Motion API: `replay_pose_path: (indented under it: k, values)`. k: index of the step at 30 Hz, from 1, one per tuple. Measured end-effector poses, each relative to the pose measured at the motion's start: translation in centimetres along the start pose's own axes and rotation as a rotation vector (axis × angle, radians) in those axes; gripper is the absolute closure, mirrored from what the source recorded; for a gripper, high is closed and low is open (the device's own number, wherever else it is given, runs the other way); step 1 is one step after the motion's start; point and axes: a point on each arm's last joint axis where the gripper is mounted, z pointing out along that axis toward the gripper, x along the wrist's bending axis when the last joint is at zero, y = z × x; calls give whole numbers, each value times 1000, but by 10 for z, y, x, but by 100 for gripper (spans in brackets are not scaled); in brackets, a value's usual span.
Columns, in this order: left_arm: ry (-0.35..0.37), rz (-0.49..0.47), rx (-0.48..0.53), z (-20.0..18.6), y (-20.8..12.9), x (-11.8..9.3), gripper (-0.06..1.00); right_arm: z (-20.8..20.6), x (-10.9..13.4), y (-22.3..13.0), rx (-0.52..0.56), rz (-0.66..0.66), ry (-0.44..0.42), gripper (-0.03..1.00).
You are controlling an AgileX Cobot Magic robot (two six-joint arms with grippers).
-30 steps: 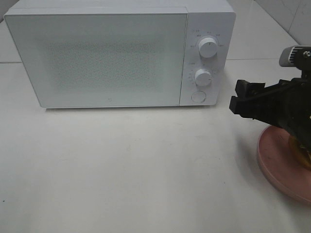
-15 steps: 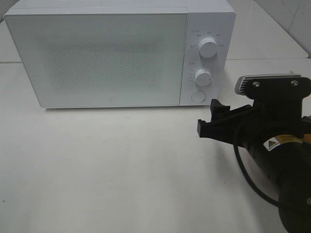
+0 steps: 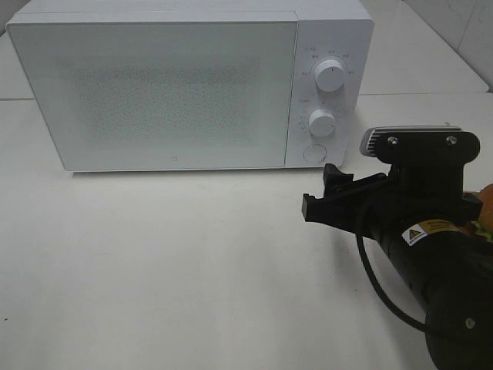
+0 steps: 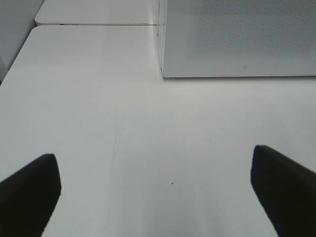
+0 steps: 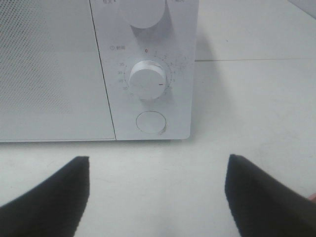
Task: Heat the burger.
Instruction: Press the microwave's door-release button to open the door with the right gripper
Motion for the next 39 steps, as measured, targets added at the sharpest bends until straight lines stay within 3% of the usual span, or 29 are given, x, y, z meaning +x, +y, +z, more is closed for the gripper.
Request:
replay_pose_path:
  k: [2, 5, 6, 9, 11, 12, 14, 15, 17, 18, 19, 20, 22, 26, 28, 29, 30, 31, 33, 34, 35, 39]
  values:
    - [0, 0, 0, 0, 0, 0, -2, 0, 0, 0, 0, 25, 0, 22]
    - [0, 0, 0, 0, 0, 0, -2, 0, 0, 0, 0, 156, 0, 22]
    - [0, 0, 0, 0, 0, 0, -2, 0, 0, 0, 0, 257, 0, 22]
    - [0, 0, 0, 0, 0, 0, -2, 0, 0, 0, 2, 318, 0, 23]
    - [0, 0, 0, 0, 0, 0, -2, 0, 1, -3, 31, 564, -1, 24]
    - [0, 0, 0, 0, 0, 0, -2, 0, 1, -3, 31, 564, -1, 24]
    - [0, 0, 0, 0, 0, 0, -2, 0, 1, -5, 56, 757, -7, 26]
    - [0, 0, 0, 0, 0, 0, -2, 0, 1, -5, 56, 757, -7, 26]
    - [0, 0, 0, 0, 0, 0, -2, 0, 2, -7, 82, 947, -19, 30]
    - [0, 0, 0, 0, 0, 0, -2, 0, 2, -7, 82, 947, -19, 30]
    - [0, 0, 0, 0, 0, 0, -2, 0, 2, -8, 93, 1056, -27, 33]
    - [0, 0, 0, 0, 0, 0, -2, 0, 2, -8, 93, 1056, -27, 33]
    - [0, 0, 0, 0, 0, 0, -2, -1, 2, -10, 109, 1208, -41, 39]
    - [0, 0, 0, 0, 0, 0, -2, -1, 3, -10, 114, 1312, -49, 49]
    - [0, 0, 0, 0, 0, 0, -2, -1, 3, -10, 115, 1373, -48, 64]
    - [0, 0, 0, 0, 0, 0, -2, -1, 3, -10, 115, 1373, -48, 64]
    - [0, 0, 0, 0, 0, 0, -2, -1, 3, -10, 116, 1395, -47, 74]
    - [0, 0, 0, 0, 0, 0, -2, -1, 3, -10, 116, 1395, -47, 74]
    - [0, 0, 0, 0, 0, 0, -2, -1, 3, -10, 119, 1401, -46, 87]
    - [0, 0, 0, 0, 0, 0, -2, -1, 3, -10, 119, 1401, -46, 87]
    - [0, 0, 0, 0, 0, 0, -2, -1, 4, -12, 137, 1410, -55, 94]
    - [0, 0, 0, 0, 0, 0, -2, -1, 5, -14, 167, 1414, -61, 95]
